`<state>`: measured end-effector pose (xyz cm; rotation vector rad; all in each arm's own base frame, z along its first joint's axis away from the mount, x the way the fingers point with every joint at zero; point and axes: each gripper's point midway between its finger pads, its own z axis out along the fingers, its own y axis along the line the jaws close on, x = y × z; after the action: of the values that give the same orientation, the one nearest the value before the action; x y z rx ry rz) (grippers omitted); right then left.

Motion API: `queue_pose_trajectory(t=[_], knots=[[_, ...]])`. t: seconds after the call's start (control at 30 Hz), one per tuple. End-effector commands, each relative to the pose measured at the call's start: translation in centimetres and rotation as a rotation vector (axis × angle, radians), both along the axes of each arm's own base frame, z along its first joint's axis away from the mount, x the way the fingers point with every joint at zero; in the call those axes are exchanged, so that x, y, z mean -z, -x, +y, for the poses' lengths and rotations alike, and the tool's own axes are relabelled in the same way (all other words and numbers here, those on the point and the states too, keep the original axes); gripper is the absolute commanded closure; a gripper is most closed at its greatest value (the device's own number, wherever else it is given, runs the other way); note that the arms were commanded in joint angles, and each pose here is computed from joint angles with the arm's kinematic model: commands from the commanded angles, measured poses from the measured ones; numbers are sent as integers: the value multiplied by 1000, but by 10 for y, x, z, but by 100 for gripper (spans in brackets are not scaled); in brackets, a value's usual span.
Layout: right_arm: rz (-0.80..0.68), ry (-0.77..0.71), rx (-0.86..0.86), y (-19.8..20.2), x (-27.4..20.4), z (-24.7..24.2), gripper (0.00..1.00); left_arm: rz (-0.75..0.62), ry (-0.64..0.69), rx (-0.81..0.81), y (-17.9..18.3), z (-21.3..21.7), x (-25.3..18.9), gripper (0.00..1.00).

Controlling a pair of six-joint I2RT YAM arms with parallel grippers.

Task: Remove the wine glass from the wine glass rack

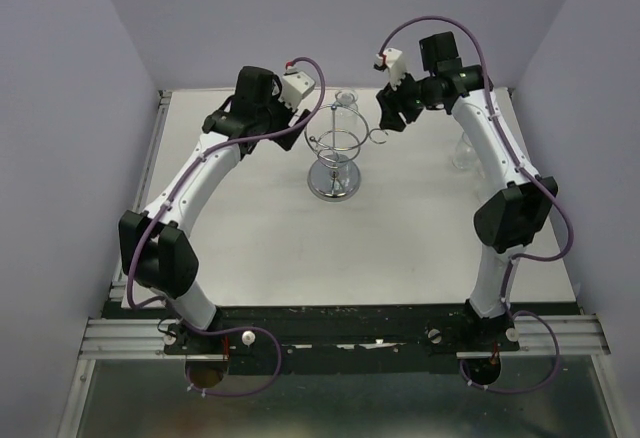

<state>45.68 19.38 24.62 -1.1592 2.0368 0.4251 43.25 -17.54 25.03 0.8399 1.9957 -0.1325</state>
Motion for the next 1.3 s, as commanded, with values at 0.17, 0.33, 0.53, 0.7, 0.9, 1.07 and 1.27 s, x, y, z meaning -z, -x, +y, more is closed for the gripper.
queue_pose_trajectory(t=[0.17,0.33,0.53,0.7,0.9,1.07,1.27], knots=[[53,-21,-49,51,-11,21,36,-77,3,-28,-41,1,-15,9],[82,-19,-79,71,-7,34,36,-89,0,-37,-58,0,-17,9],[2,-34,-54,70,-37,31,35,-91,15,-62,-65,6,-25,9],[-54,-102,-45,60,-58,15,28,-99,35,-14,-37,9,-36,7],[-100,-270,-32,31,-65,-3,17,-67,-3,-55,-8,29,-32,5],[-224,-387,-176,18,-52,0,0,-42,-33,-45,15,42,-29,4],[-409,-460,-247,-7,-34,12,0,-7,-58,4,46,49,-34,4]])
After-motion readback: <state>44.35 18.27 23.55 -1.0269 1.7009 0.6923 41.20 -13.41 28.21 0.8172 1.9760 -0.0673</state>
